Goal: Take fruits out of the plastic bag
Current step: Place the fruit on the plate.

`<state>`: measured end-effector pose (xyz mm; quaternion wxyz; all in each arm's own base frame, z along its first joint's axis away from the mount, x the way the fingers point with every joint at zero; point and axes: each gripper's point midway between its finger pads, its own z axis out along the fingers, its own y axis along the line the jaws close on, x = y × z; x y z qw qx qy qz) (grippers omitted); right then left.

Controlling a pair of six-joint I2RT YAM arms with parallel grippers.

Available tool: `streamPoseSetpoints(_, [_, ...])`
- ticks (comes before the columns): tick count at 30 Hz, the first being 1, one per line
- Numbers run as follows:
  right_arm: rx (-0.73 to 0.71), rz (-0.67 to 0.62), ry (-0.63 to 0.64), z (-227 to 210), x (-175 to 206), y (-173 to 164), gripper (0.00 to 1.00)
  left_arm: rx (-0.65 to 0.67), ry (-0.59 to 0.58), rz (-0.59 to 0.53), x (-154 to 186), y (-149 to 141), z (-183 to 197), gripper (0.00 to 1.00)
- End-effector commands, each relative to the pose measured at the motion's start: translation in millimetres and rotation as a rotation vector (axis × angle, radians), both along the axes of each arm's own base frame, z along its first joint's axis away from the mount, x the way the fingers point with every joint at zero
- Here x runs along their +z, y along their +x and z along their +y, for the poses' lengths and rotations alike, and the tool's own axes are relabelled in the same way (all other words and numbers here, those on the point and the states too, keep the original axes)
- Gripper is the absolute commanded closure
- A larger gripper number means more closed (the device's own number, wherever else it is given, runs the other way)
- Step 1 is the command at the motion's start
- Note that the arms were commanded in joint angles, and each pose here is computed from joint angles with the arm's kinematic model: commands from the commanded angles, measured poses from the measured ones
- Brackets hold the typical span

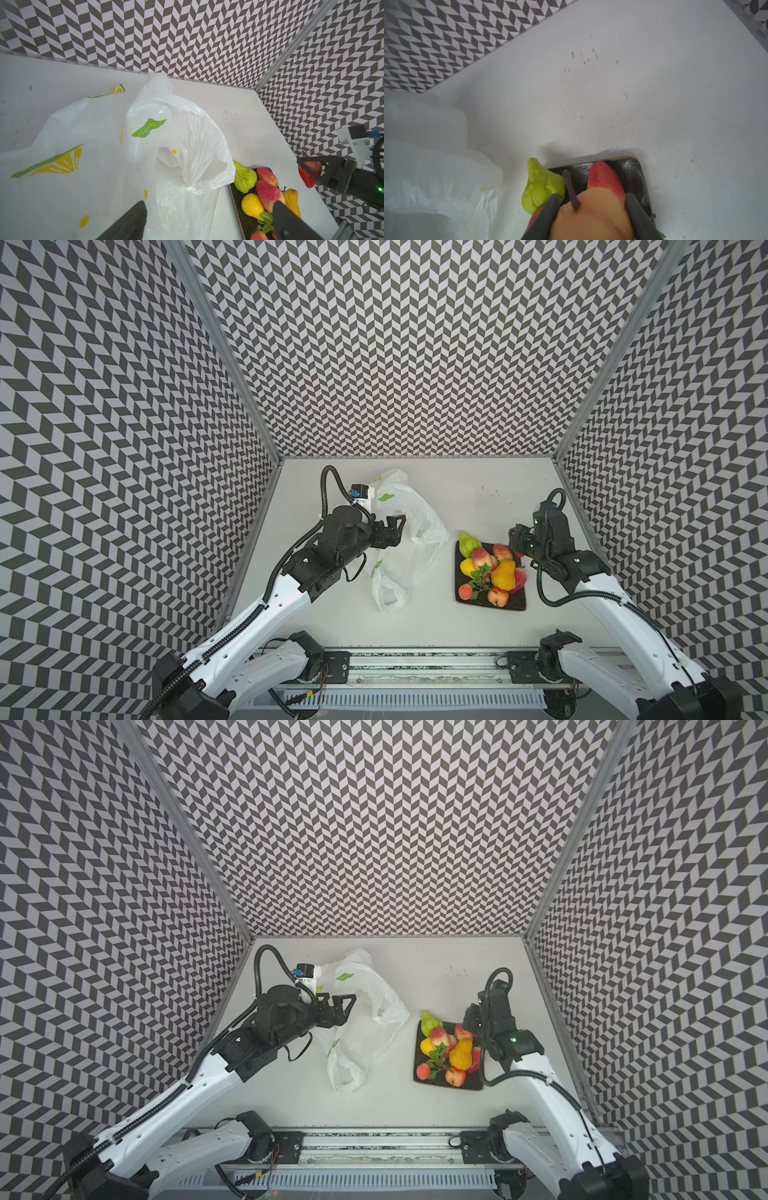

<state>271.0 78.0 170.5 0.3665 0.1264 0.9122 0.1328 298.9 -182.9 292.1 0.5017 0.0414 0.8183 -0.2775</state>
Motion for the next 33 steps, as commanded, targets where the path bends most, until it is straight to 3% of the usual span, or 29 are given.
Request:
streamPoseSetpoints(1, [-0.147,-0.104,-0.029,-25.4,17.0,19.5,0.63,0.031,-0.041,0.019,-5.1,-6.4,-8.9,0.05])
streamPoseSetpoints(14, [-0.257,-0.017,-0.017,-69.2,-41.7,64.0,0.64,-0.014,-0.017,0.028,-12.6,-12.7,-25.3,0.06])
streamPoseSetpoints(22, [-0.247,0.115,-0.022,-75.3,-86.3,61.9,0.64,-0.013,-0.006,0.033,-17.8,-12.6,-24.8,0.06])
streamPoseSetpoints(33, [-0.250,0.166,0.024,-77.3,-111.9,63.9,0.61,-0.015,0.006,0.039,-22.5,-8.2,-28.2,0.06])
